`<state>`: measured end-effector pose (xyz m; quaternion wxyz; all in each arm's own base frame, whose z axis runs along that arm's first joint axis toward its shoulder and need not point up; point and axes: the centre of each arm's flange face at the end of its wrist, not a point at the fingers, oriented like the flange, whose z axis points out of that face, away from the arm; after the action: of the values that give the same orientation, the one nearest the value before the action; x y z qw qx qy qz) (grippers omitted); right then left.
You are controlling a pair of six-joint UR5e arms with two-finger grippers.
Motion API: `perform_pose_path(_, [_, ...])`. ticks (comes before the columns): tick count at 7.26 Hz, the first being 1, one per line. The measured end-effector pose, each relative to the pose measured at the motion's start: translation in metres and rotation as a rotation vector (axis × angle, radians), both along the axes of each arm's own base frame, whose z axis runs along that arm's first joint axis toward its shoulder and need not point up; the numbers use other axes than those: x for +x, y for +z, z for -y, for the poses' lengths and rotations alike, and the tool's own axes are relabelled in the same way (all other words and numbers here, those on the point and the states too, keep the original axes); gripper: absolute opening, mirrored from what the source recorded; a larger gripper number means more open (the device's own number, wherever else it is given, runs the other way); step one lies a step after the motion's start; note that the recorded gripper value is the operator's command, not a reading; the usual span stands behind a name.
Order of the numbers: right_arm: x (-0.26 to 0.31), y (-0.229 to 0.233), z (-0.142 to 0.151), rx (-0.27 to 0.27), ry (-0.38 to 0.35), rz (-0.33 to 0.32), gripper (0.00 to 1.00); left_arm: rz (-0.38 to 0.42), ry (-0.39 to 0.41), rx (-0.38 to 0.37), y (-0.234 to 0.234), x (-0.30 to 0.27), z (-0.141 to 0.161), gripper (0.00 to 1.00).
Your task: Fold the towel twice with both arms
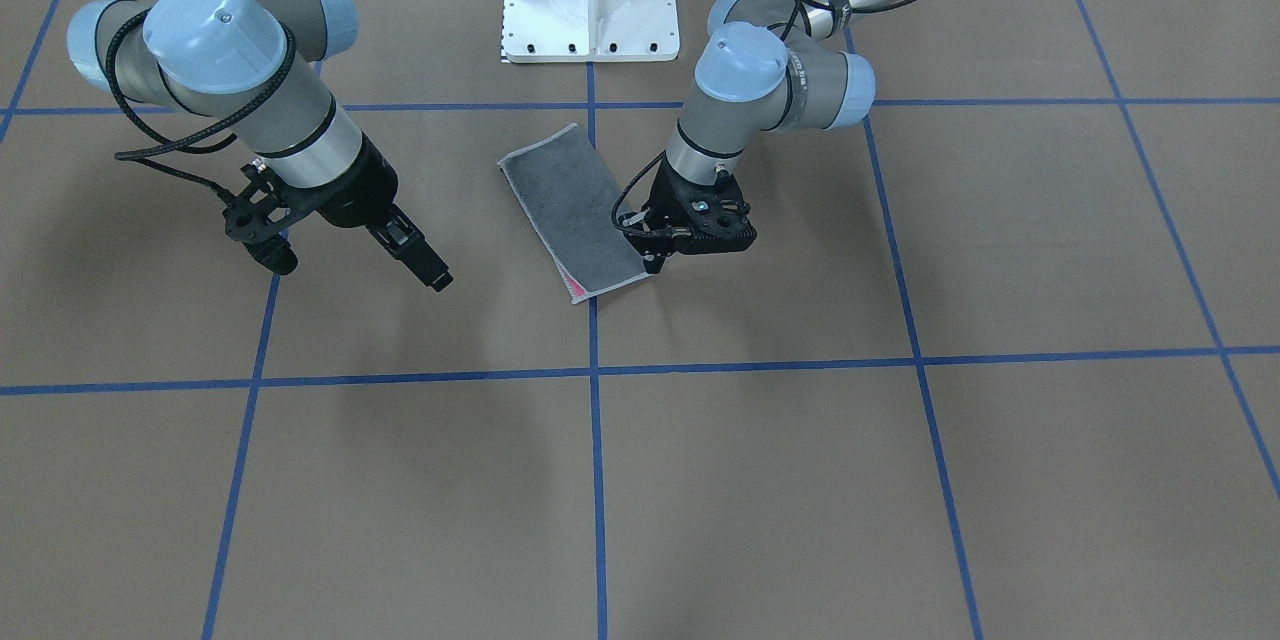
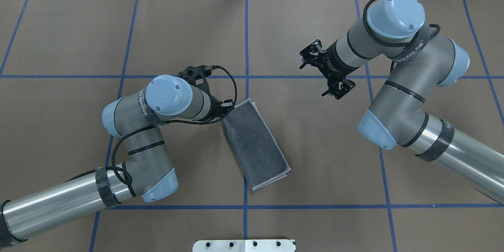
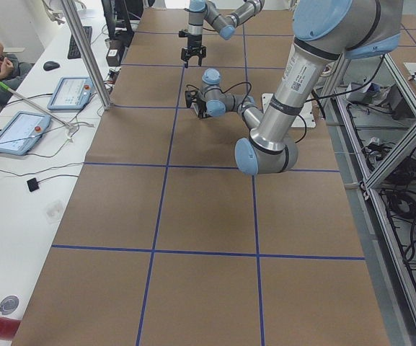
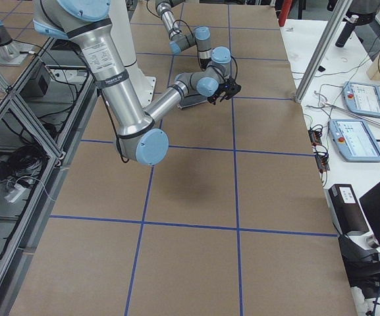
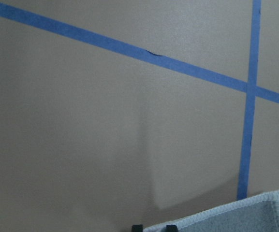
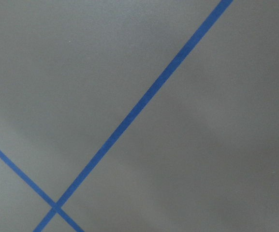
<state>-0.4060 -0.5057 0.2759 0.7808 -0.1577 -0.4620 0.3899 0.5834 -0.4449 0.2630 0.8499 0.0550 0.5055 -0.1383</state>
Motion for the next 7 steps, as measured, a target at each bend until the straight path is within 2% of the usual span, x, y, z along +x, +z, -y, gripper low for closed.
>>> perform_pose_path(3, [0.008,0.006,0.004,-0.006,0.011,-0.006,1.00,0.002,-0.013,0.005,-0.003,-0.002,0.009,0.00])
perform_pose_path(6, [0.015,0.009,0.009,-0.008,0.024,-0.010,1.00,-0.017,-0.076,0.045,-0.033,0.010,0.056,0.00])
perform_pose_path(7, [0.016,0.010,0.010,-0.009,0.026,-0.012,1.00,-0.019,-0.097,0.049,-0.040,0.011,0.075,0.26])
